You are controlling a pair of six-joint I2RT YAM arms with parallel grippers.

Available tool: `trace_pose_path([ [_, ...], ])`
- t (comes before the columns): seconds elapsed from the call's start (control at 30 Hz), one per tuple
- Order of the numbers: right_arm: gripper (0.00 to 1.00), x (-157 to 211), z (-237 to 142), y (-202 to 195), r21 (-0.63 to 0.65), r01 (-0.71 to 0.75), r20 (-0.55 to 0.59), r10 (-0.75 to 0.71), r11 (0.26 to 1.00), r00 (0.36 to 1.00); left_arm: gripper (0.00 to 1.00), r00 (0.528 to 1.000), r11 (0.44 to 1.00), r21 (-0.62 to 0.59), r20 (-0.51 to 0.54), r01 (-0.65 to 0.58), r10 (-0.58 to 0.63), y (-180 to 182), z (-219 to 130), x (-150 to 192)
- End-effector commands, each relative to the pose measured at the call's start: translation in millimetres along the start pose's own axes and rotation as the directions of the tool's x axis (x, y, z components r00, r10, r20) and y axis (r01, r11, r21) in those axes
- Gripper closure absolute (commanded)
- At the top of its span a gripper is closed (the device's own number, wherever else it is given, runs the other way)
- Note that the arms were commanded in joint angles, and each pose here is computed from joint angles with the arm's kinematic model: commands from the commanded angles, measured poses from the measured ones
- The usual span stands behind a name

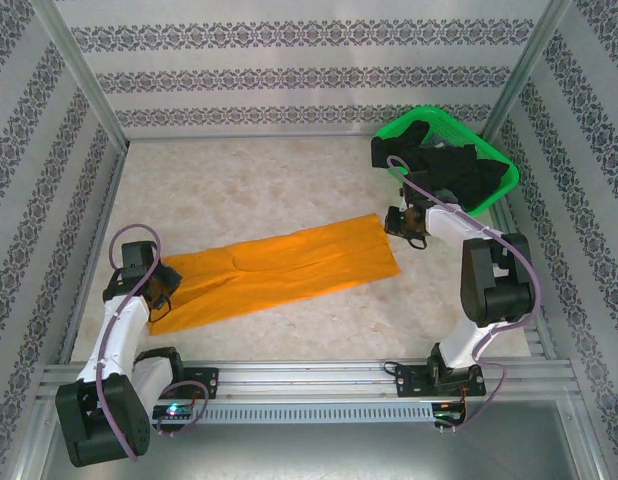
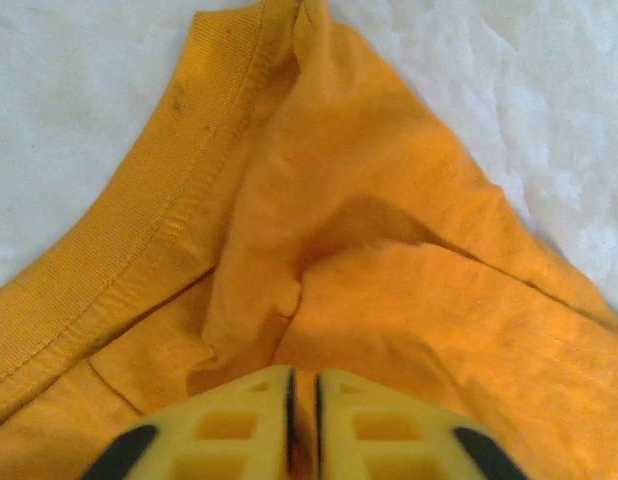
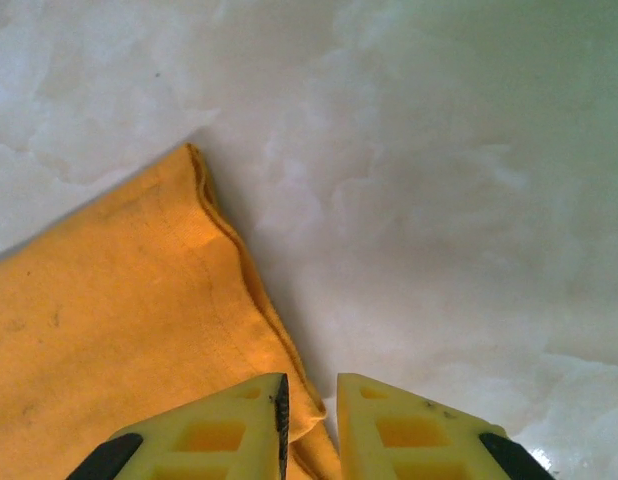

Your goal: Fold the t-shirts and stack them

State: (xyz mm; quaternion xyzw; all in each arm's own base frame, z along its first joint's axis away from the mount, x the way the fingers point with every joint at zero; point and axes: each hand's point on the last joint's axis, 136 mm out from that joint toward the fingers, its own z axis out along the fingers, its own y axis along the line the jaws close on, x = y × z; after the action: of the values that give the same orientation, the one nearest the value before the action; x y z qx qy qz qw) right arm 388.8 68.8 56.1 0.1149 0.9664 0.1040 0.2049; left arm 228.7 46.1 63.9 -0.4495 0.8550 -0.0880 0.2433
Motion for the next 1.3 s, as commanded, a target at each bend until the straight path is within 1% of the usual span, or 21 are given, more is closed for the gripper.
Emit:
trace_pose_path([
  [0.0, 0.78, 3, -3, 24, -0.015, 0.042, 0.003, -0.041, 0.999, 0.999, 0.75, 0.999, 0.999, -0.018, -0.012, 0.033, -0.033, 0, -7, 2],
  [0.13, 0.78, 10, 7, 47, -0.058, 0.04, -0.015, -0.041, 0.997, 0.999, 0.65, 0.997, 0.997, -0.02, 0.011, 0.07, -0.07, -6, -21, -8],
  [0.2, 0.78, 13, 14, 55, -0.076, 0.03, -0.035, -0.032, 0.997, 0.999, 0.65, 0.996, 0.997, -0.008, 0.034, 0.08, -0.079, -14, -28, -18],
  [0.27, 0.78, 16, 22, 65, -0.095, 0.019, -0.064, -0.025, 0.995, 0.998, 0.63, 0.997, 0.997, 0.014, 0.023, 0.078, -0.078, -27, -25, -27],
  [0.37, 0.77, 22, 35, 71, -0.1, -0.013, -0.12, 0.001, 0.995, 0.993, 0.62, 0.995, 0.996, 0.022, -0.06, 0.086, -0.085, -42, -2, -27],
  [0.47, 0.77, 28, 47, 65, -0.066, -0.063, -0.173, 0.05, 0.996, 0.984, 0.64, 0.983, 0.993, 0.015, -0.149, 0.115, -0.112, -52, 27, -24],
  [0.57, 0.77, 33, 53, 57, -0.01, -0.085, -0.217, 0.08, 0.996, 0.973, 0.7, 0.978, 0.992, 0.004, -0.168, 0.127, -0.125, -56, 51, -27],
  [0.63, 0.77, 36, 56, 47, 0.046, -0.093, -0.254, 0.102, 0.995, 0.962, 0.74, 0.974, 0.992, -0.044, -0.191, 0.119, -0.125, -52, 64, -29],
  [0.73, 0.77, 41, 61, 37, 0.082, -0.136, -0.292, 0.154, 0.987, 0.944, 0.76, 0.969, 0.989, -0.098, -0.214, 0.108, -0.127, -45, 80, -32],
  [0.8, 0.77, 41, 63, 33, 0.09, -0.164, -0.308, 0.185, 0.982, 0.933, 0.76, 0.965, 0.987, -0.107, -0.224, 0.117, -0.139, -43, 89, -35],
  [0.9, 0.76, 37, 64, 33, 0.093, -0.186, -0.326, 0.207, 0.978, 0.922, 0.76, 0.957, 0.99, -0.08, -0.257, 0.12, -0.137, -51, 104, -41],
  [1.0, 0.76, 33, 65, 33, 0.121, -0.196, -0.341, 0.226, 0.973, 0.913, 0.76, 0.95, 0.993, 0.0, -0.291, 0.118, -0.112, -74, 120, -49],
  [1.07, 0.76, 30, 65, 31, 0.132, -0.225, -0.335, 0.257, 0.965, 0.907, 0.75, 0.947, 0.994, 0.022, -0.306, 0.11, -0.098, -86, 125, -53],
  [1.17, 0.76, 18, 63, 31, 0.131, -0.234, -0.294, 0.263, 0.963, 0.919, 0.71, 0.958, 0.994, 0.065, -0.277, 0.09, -0.069, -105, 121, -68],
  [1.27, 0.77, 1, 59, 33, 0.12, -0.205, -0.269, 0.23, 0.971, 0.935, 0.62, 0.981, 0.993, 0.113, -0.193, 0.044, -0.021, -119, 98, -90],
])
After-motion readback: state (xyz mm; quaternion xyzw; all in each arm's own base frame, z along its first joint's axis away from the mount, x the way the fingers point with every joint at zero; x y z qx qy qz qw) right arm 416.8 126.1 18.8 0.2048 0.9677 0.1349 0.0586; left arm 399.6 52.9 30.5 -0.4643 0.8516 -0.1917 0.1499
